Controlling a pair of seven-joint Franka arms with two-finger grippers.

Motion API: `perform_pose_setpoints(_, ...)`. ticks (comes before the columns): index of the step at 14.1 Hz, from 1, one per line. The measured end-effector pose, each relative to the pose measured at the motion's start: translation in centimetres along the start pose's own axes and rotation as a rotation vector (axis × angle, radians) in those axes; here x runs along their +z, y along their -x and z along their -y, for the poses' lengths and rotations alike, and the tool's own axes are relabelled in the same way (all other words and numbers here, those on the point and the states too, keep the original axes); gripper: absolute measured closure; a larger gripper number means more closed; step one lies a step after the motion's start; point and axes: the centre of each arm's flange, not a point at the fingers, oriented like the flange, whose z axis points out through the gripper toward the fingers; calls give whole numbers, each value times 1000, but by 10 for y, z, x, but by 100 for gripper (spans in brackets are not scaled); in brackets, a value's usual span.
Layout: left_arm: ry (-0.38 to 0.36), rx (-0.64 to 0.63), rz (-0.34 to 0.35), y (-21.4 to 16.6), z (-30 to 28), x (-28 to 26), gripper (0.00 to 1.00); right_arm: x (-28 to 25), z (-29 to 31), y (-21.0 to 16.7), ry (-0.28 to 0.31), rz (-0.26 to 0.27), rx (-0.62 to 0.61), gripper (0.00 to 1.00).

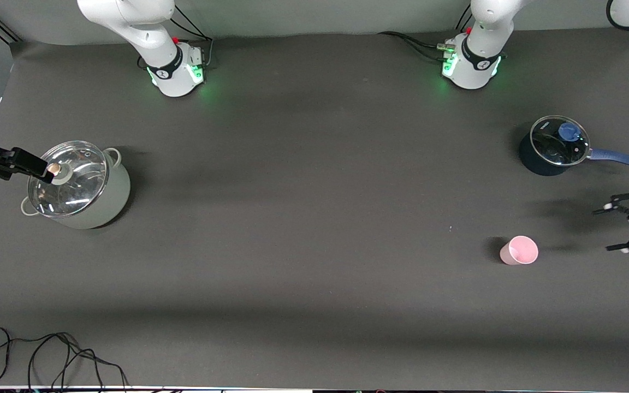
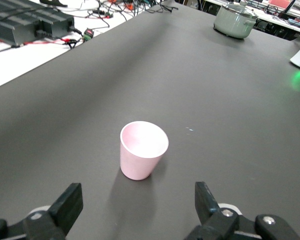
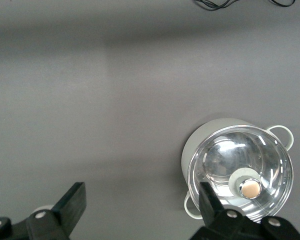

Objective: Transfer pink cup from left to right arm
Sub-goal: 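Move the left gripper down to the pink cup and open it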

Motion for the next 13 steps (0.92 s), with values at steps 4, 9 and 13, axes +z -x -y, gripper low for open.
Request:
perform_pose_setpoints(4,-61,110,-82,43,2,57,0,0,-1,0,0,0,2,0)
perform_pose_setpoints(9,-116,198,-163,80,-7,110,0,0,-2,0,0,0,3,0)
perform_pose_setpoints(13,-135,217,-193,100,-11,137,0,0,-2,0,0,0,4,0)
